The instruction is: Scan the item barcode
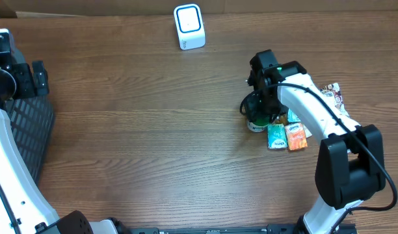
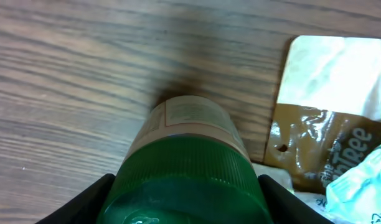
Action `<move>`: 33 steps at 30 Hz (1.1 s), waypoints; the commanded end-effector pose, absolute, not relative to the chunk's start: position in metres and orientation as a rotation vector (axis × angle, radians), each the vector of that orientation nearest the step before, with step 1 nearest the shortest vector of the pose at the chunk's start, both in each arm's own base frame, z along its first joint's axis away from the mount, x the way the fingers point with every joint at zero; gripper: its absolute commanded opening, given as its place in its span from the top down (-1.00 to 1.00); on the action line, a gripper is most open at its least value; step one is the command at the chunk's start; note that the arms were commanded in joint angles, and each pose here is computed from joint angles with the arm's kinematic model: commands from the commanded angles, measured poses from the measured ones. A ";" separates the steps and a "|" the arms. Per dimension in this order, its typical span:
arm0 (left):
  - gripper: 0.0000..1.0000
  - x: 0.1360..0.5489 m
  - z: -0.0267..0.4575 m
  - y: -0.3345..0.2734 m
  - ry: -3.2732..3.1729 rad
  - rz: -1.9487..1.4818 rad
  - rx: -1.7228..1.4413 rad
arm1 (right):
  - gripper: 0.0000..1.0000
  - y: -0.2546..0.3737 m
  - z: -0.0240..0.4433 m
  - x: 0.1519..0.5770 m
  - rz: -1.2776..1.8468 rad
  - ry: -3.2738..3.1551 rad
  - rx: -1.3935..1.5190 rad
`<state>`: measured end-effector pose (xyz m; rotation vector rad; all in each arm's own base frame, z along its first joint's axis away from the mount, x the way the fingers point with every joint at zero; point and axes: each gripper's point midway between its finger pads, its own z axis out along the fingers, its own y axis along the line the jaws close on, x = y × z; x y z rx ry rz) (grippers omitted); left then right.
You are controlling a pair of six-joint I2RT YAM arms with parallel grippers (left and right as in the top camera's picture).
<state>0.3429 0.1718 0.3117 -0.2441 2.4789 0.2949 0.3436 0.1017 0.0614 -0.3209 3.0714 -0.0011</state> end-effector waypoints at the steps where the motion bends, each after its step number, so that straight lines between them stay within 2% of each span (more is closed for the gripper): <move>1: -1.00 0.345 0.312 0.172 2.480 0.304 -0.214 | -0.12 0.101 0.065 0.344 0.000 3.066 -0.294; 3: -1.00 0.345 0.312 0.172 2.480 0.304 -0.214 | -0.14 0.101 0.065 0.344 0.000 3.067 -0.294; 6: -0.99 0.345 0.312 0.172 2.480 0.304 -0.214 | -0.27 0.105 0.065 0.343 0.030 3.069 -0.295; 8: -1.00 0.345 0.312 0.172 2.481 0.304 -0.214 | -0.50 0.107 0.065 0.342 0.052 3.073 -0.296; 11: -0.99 0.345 0.312 0.172 2.480 0.304 -0.214 | -1.00 0.107 0.067 0.342 0.050 3.075 -0.296; 17: -0.99 0.345 0.312 0.172 2.481 0.304 -0.214 | -1.00 0.110 0.094 0.352 0.061 3.050 -0.248; 23: -0.99 0.345 0.312 0.172 2.480 0.304 -0.214 | -1.00 0.115 0.156 0.363 0.102 2.982 -0.213; 28: -1.00 0.345 0.312 0.172 2.481 0.304 -0.214 | -1.00 0.145 0.232 0.333 0.434 2.958 -0.246; 33: -0.99 0.345 0.312 0.172 2.480 0.304 -0.214 | -1.00 0.146 0.288 0.302 0.524 2.874 -0.276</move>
